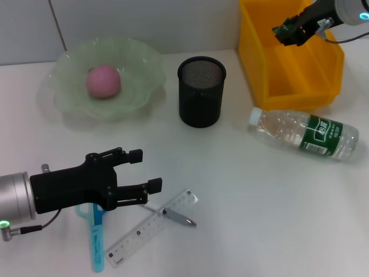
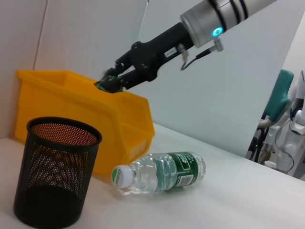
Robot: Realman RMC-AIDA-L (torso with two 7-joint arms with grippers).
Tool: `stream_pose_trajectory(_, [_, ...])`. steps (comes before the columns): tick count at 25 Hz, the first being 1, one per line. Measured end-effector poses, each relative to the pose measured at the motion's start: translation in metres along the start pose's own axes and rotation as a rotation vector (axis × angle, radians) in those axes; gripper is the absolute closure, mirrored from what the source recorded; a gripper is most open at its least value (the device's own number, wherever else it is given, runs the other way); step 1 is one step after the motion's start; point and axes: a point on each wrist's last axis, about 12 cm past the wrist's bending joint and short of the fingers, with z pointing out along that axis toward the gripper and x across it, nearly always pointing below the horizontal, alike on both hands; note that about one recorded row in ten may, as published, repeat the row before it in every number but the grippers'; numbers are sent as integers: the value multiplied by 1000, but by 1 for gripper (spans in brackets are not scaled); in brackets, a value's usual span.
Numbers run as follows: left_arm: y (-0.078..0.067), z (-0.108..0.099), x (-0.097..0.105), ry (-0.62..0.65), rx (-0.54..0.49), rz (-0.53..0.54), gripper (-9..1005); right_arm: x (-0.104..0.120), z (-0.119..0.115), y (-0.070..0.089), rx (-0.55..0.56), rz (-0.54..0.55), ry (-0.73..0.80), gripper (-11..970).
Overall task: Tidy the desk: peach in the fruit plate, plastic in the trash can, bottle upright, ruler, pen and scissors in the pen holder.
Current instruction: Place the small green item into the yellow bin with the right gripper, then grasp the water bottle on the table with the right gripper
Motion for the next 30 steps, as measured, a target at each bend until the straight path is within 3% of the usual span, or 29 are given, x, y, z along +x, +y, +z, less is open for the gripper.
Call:
stream_pose_trajectory(3, [0,0,0,1,0,0,134,0,4,1,-1,21,-15,732])
stream_pose_trajectory(9, [0,0,0,5,4,1,134,0,4,3,-6,33,-28,496])
stream_pose_trajectory(11, [0,0,0,6,4,2,134,1,4,3,-3,39,-30,316])
stream_pose_trajectory(15, [0,-1,0,7,4,3,133,0,0,2,-4,47,-39,317])
stream_pose_trajectory(22, [0,-3,-1,7,9,9,133,-5,-49,4,-167,51,-88,311])
stream_pose_trajectory(26, [0,-3,-2,5,15,11,133,2,-83,8,-309,21,5,307])
stream_pose_trajectory(30, [0,-3,-2,2,14,7,133,9,-87,9,-325,2,93,303])
